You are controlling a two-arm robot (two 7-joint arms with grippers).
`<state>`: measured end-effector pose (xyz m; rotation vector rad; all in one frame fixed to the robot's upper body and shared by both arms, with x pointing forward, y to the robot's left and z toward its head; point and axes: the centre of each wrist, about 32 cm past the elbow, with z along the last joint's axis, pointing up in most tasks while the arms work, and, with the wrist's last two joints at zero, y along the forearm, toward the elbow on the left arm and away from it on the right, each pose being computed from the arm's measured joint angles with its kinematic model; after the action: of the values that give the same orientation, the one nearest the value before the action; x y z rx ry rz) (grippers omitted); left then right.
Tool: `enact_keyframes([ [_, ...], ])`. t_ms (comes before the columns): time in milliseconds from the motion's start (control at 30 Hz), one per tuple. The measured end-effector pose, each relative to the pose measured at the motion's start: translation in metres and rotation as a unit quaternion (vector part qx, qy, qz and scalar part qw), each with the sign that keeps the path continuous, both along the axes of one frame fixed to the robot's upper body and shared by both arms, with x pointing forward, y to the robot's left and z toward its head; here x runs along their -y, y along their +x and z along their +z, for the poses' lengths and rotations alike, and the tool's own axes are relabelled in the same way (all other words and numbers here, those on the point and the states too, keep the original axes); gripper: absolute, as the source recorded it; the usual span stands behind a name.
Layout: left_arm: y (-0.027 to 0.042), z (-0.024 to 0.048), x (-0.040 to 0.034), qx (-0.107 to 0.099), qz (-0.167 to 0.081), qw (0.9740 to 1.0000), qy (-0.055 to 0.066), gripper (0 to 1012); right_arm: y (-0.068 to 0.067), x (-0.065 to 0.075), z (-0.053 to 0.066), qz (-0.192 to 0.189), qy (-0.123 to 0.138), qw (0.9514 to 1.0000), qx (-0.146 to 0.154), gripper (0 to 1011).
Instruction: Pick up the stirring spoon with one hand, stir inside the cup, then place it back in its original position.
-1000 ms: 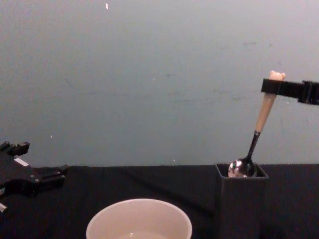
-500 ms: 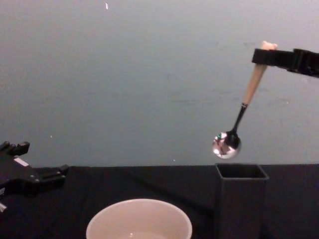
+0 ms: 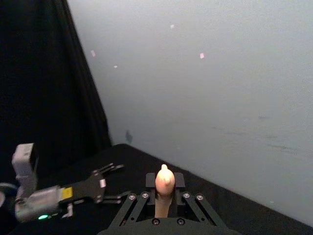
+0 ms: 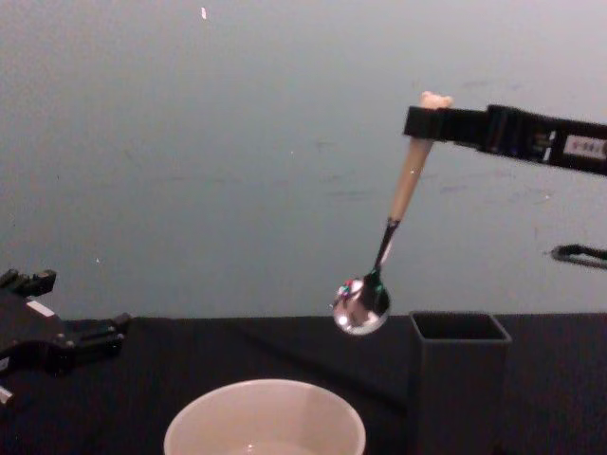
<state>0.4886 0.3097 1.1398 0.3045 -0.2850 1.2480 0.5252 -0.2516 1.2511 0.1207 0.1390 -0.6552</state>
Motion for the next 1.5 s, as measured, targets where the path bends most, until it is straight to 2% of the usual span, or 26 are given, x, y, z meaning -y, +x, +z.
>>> enact_keyframes([
  [300, 0.0, 0.0, 0.0, 0.0, 0.0, 1.0, 0.0, 1001, -0.004, -0.014, -0.01, 0.04, -0.013, 0.9991, -0.004, 212],
  [467, 0.0, 0.0, 0.0, 0.0, 0.0, 1.0, 0.0, 1001, -0.01, -0.023, -0.024, 0.061, -0.04, 0.9973, 0.004, 212],
  [733, 0.0, 0.0, 0.0, 0.0, 0.0, 1.0, 0.0, 1001, -0.017, -0.031, -0.038, 0.08, -0.067, 0.9944, 0.017, 212],
  [1100, 0.0, 0.0, 0.0, 0.0, 0.0, 1.0, 0.0, 1001, -0.023, -0.046, -0.052, 0.096, -0.075, 0.992, 0.032, 212],
  [1500, 0.0, 0.0, 0.0, 0.0, 0.0, 1.0, 0.0, 1001, -0.023, -0.062, -0.06, 0.109, -0.086, 0.9892, 0.044, 212],
])
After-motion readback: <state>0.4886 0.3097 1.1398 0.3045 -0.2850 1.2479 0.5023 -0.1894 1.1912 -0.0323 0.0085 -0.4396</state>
